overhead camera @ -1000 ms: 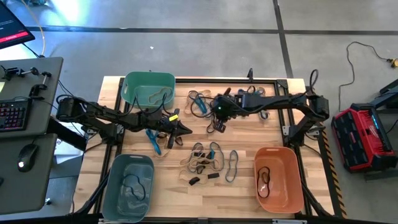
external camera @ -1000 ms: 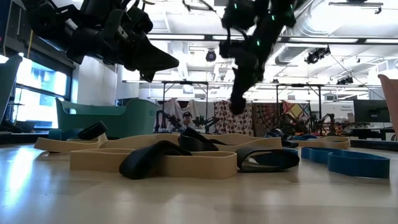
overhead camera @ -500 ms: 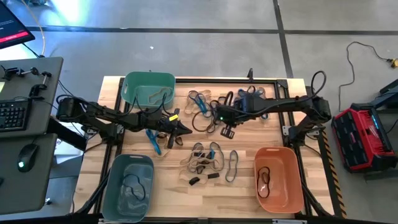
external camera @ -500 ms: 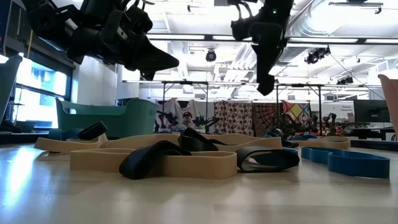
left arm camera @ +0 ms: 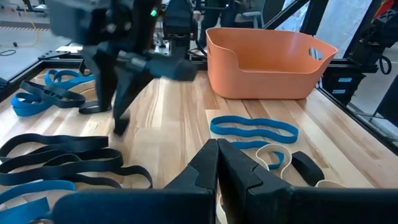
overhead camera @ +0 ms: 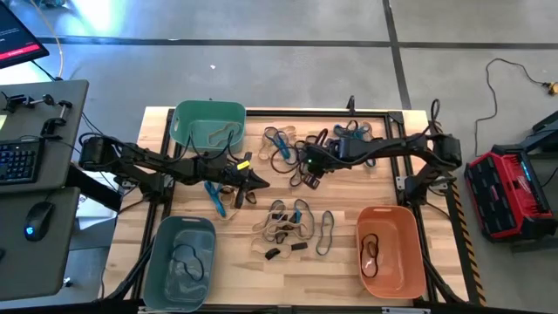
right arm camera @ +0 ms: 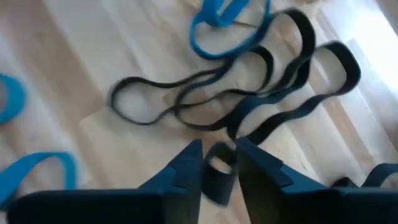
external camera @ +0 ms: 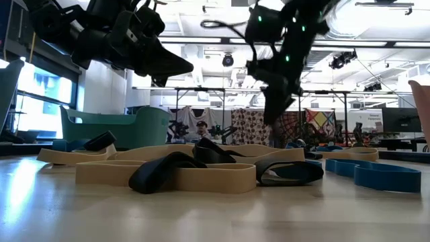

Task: Sort rubber bands into baskets
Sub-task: Put the black rubber band into the orange bin

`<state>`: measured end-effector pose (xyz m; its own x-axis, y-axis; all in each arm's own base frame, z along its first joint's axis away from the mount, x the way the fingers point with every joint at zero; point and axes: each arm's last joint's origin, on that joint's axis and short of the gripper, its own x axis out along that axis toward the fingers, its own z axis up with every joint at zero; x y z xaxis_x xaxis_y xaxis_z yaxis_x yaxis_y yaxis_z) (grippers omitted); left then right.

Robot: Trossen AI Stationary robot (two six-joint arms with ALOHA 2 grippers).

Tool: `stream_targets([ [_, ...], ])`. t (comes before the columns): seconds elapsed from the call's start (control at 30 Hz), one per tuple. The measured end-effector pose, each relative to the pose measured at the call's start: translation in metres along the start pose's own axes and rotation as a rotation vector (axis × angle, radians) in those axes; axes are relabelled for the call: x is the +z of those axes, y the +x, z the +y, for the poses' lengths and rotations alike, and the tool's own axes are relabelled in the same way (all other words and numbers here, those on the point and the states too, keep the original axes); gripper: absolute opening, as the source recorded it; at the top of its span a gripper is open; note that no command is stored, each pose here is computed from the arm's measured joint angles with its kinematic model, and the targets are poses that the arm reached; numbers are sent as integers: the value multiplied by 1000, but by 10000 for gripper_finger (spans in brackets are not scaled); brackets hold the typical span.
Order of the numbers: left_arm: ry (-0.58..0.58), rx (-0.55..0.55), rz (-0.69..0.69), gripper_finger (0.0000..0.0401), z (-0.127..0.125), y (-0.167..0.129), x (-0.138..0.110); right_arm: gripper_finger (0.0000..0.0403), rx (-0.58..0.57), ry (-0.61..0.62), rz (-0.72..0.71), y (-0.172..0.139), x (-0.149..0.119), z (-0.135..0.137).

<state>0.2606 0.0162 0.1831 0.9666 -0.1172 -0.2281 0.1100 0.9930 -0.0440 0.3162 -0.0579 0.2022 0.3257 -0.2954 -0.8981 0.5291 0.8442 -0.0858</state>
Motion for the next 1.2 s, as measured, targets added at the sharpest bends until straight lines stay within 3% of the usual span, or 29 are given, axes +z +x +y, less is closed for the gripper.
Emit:
stream_targets([
  [0.17,-6,0,1,0,0,0,0,129,-7,35,-56,20,-5,-15],
  [0.37,-9,0,1,0,0,0,0,133,36,50,-56,35,-13,-32],
  [0.73,-9,0,1,0,0,0,0,133,137,88,-85,50,-20,-50],
  [1.07,-9,0,1,0,0,0,0,132,210,84,-41,70,-22,-47],
  [1.2,-17,0,2,0,0,0,0,97,176,97,-48,71,-22,-46],
])
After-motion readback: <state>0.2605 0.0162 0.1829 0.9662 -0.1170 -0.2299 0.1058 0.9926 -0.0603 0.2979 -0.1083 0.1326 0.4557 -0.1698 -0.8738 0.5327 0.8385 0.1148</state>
